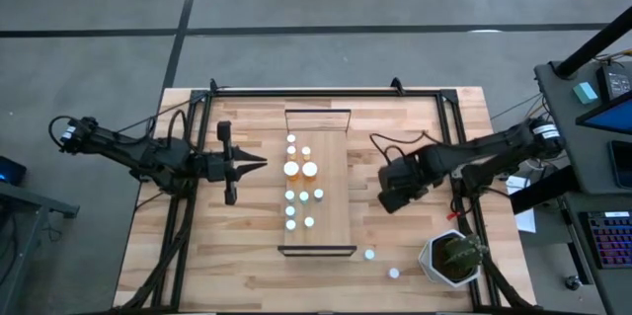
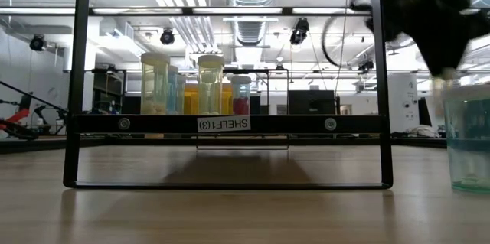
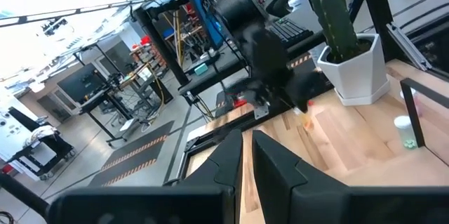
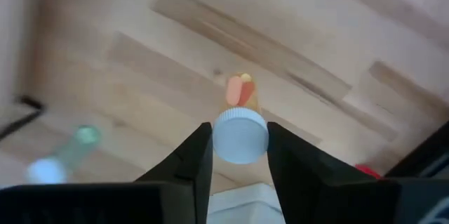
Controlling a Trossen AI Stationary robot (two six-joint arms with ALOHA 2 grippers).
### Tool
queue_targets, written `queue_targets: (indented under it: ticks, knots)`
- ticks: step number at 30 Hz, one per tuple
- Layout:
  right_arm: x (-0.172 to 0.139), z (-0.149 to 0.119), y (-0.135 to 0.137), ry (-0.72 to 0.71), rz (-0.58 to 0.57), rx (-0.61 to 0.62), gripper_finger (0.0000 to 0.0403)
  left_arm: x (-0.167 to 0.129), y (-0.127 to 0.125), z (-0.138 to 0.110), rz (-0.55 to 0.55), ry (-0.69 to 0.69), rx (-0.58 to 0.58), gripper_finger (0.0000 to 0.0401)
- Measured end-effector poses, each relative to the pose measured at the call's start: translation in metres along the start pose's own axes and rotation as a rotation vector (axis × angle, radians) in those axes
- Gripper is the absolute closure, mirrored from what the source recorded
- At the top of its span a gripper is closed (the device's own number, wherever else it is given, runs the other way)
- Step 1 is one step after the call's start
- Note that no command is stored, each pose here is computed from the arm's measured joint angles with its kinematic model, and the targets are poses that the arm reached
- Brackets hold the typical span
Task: Pick and place medicine bottles onto shelf by color
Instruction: Put the yellow pill bottle aligned with the other yellow pill bottle on the shelf
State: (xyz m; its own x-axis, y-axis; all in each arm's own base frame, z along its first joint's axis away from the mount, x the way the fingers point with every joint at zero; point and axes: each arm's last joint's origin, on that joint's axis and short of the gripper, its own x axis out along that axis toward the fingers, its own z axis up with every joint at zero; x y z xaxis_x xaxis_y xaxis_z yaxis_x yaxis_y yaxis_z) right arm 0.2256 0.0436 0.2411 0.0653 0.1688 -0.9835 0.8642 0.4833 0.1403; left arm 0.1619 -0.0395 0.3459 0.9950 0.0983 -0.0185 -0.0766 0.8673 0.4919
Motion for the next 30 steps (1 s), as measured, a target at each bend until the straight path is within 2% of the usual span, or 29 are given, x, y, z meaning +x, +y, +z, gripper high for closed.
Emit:
queue_targets:
  ticks: [5, 12, 21, 30]
  knots:
    - [-0.038, 0.021, 0.018, -0.033, 0.047, -0.067, 0.0296, 0.0, -0.005, -0.009, -0.008, 0.014, 0.009, 0.0386]
    - [-0.065, 0.077, 0.047, -0.074, 0.054, -0.237, 0.0297, -0.002, -0.006, -0.013, -0.01, 0.018, 0.015, 0.0386]
    - [-0.074, 0.149, 0.077, -0.135, 0.065, -0.455, 0.0298, -0.006, -0.004, -0.017, 0.05, 0.046, 0.013, 0.0386]
    - [-0.066, 0.194, 0.102, -0.17, 0.071, -0.542, 0.0298, -0.02, -0.002, -0.026, 0.076, 0.012, 0.015, 0.0386]
